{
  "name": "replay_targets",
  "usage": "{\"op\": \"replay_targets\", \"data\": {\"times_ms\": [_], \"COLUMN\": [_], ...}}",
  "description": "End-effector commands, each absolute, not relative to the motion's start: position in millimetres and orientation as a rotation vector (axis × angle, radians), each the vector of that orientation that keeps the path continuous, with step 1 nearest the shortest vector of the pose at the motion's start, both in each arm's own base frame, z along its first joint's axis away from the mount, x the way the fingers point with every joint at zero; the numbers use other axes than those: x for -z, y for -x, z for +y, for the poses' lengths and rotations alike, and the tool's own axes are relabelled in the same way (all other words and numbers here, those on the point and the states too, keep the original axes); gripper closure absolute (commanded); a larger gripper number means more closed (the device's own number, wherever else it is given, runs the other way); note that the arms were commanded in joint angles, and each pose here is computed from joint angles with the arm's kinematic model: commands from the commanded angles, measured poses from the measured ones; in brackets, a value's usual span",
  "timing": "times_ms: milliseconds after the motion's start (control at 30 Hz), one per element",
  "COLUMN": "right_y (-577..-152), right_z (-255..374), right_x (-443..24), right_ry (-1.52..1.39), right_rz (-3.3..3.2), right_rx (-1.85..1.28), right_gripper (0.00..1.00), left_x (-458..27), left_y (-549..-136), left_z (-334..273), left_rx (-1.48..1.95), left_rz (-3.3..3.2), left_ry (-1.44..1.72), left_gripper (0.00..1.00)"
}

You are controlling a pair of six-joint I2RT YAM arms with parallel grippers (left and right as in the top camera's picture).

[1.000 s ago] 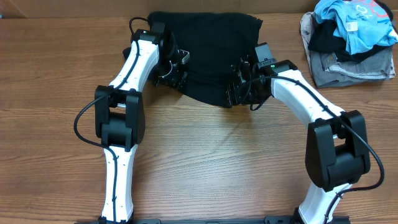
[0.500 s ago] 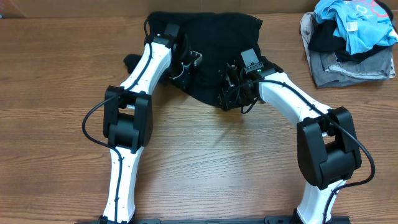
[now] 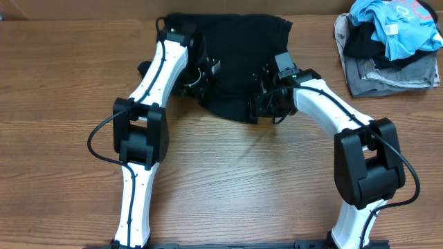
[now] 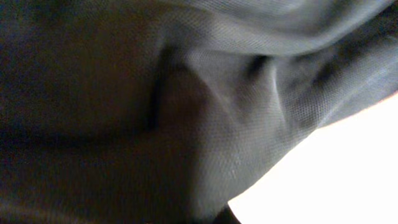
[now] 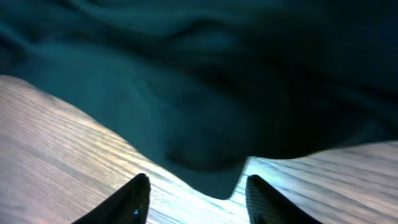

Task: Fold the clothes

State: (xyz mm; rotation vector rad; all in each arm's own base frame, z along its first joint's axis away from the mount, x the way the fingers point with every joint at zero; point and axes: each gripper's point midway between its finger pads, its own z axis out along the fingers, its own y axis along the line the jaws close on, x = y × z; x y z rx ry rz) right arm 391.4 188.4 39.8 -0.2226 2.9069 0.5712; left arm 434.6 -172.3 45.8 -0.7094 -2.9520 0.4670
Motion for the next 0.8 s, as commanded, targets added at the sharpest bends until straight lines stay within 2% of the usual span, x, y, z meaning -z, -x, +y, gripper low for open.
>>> {"op": "replay_targets", "data": {"times_ms": [0, 367, 400, 467, 567, 600, 767], "right_y": [-394, -393, -393, -393, -391, -389, -374], "right_z": [184, 189, 189, 189, 189, 191, 194], "right_x": [-35, -20, -20, -20, -20, -21, -35], "right_ry": [0.185, 0.193, 0.195, 0.196, 0.195, 0.196, 0.195], "right_rz": [2.915, 2.936, 2.936, 2.936, 2.942, 2.947, 2.987], "right_rx": [-0.536, -0.578, -0.578, -0.578, -0.584, -0.599, -0.667], "right_gripper": [0.40, 0.42, 0.45, 0.58, 0.91, 0.96, 0.96], "left_x": [-65, -84, -84, -85, -87, -88, -94], "left_y": [-439, -426, -425, -424, -421, -420, -417], "left_z": [-179, -191, -191, -192, -193, -193, -182], "left_rx": [-0.534, -0.672, -0.673, -0.679, -0.707, -0.708, -0.651], "left_rz": [-2.967, -2.907, -2.904, -2.895, -2.879, -2.877, -2.876], "left_ry": [0.677, 0.649, 0.646, 0.641, 0.630, 0.628, 0.607], "left_gripper": [0.96, 0.96, 0.96, 0.96, 0.96, 0.96, 0.96]}}
